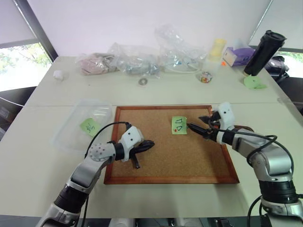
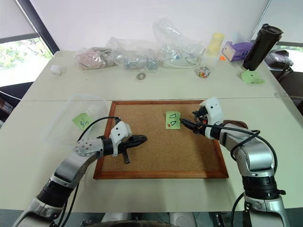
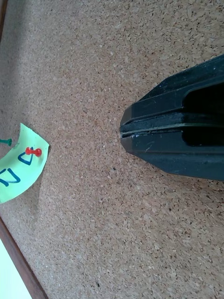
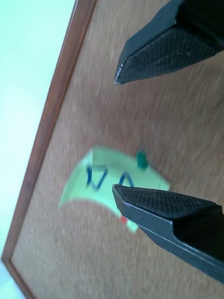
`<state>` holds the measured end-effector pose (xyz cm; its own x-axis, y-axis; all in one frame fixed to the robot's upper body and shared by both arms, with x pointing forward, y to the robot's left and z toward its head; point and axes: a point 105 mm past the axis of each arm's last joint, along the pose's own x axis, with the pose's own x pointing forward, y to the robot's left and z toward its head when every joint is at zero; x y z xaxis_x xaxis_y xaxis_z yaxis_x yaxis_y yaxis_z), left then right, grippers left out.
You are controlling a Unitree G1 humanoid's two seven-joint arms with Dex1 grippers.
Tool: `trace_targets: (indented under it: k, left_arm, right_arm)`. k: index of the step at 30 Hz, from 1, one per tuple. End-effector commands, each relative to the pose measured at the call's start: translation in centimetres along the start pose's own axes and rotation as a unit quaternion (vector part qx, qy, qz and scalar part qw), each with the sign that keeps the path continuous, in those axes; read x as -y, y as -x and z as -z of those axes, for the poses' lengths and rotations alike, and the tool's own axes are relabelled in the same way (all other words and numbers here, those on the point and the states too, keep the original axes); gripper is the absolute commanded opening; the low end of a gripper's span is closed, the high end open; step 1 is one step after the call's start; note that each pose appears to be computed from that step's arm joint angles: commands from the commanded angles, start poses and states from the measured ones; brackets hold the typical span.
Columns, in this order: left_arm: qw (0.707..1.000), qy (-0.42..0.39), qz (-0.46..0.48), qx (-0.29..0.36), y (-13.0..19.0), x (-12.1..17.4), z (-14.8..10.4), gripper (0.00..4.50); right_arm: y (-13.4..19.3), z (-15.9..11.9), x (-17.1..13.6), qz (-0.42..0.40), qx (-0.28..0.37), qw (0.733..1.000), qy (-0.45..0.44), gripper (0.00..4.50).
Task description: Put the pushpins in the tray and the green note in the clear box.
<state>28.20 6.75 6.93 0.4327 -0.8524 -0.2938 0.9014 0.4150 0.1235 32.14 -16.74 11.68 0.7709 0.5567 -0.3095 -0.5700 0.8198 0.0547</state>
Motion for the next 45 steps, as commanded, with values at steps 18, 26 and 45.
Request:
trace_targets:
  k: [18, 26, 45]
  left_arm:
    - [0.998, 0.037, 0.01, -0.052, 0.2, 1.0, 3.0, 0.0]
    - [0.998, 0.036, 0.009, -0.053, 0.2, 1.0, 3.0, 0.0]
    - [0.998, 0.038, 0.023, -0.053, 0.0, 1.2, 3.2, 0.0]
  right_arm:
    - [-0.8, 0.8, -0.4, -0.004, 0.005, 1.0, -0.013, 0.77]
    - [0.5, -1.3, 0.0, 0.008, 0.027, 1.0, 0.003, 0.06]
    - [13.2, -0.2, 10.6, 0.232, -0.043, 0.971, 0.042, 0.06]
